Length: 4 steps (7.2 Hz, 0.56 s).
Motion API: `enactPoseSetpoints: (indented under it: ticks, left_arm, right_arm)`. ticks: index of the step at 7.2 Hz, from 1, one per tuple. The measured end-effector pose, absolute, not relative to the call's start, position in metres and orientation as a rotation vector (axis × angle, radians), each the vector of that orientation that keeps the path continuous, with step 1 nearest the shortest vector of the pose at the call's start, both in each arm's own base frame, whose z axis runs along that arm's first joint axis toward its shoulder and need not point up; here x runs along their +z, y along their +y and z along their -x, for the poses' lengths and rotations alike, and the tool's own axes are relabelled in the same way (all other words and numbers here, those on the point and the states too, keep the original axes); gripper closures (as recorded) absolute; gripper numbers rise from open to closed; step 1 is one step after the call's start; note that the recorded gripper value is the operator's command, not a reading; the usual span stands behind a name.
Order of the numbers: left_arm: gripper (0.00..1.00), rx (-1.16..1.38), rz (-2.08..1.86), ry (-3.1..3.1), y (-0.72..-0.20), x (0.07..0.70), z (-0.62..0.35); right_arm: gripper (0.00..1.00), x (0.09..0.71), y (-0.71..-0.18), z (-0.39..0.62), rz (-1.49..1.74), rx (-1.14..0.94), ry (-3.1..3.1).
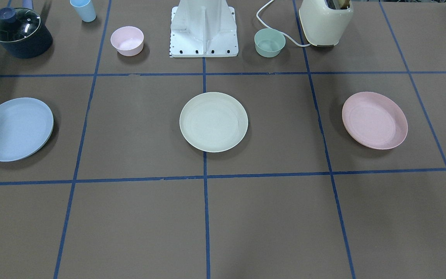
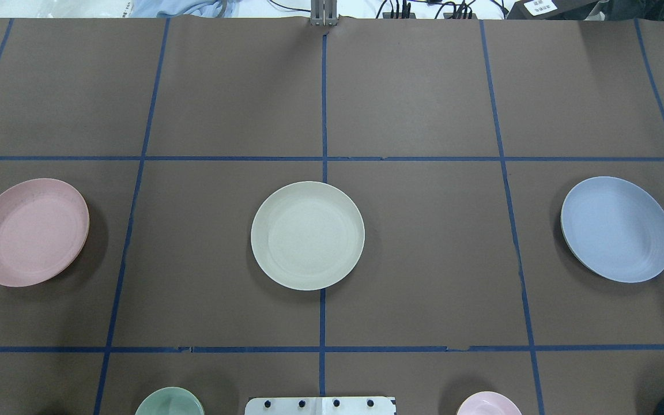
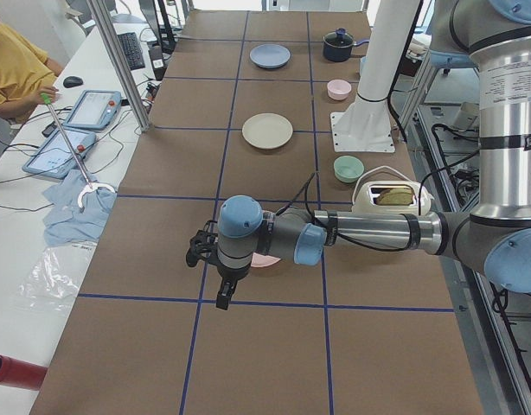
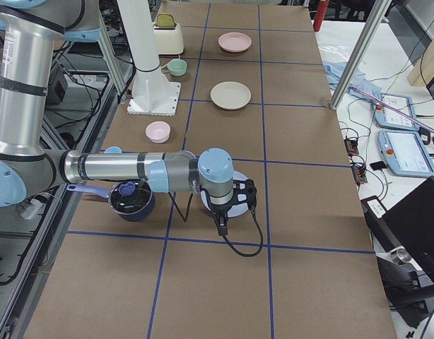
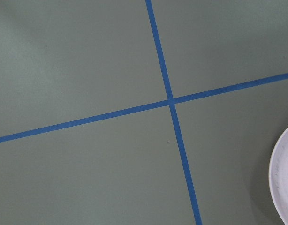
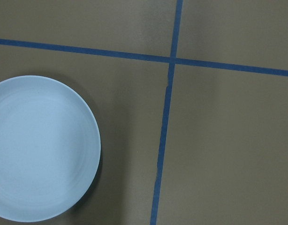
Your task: Stack three plates with pink and blue
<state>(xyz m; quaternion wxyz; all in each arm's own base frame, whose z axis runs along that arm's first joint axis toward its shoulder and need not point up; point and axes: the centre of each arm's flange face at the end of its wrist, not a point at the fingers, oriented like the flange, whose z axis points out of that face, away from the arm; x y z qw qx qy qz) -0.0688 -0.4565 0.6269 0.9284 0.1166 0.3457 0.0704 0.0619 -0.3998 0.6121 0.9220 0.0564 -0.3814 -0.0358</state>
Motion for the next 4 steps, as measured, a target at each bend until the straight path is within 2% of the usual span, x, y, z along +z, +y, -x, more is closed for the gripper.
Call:
enactPoseSetpoints:
  ticks: [4]
  left_arm:
    - [0.00, 0.192, -0.321, 0.701, -0.4615, 0.6175, 0.0636]
  right_arm:
    - [0.00, 0.6121, -0.4002, -0.0619, -0.114, -0.069, -0.783]
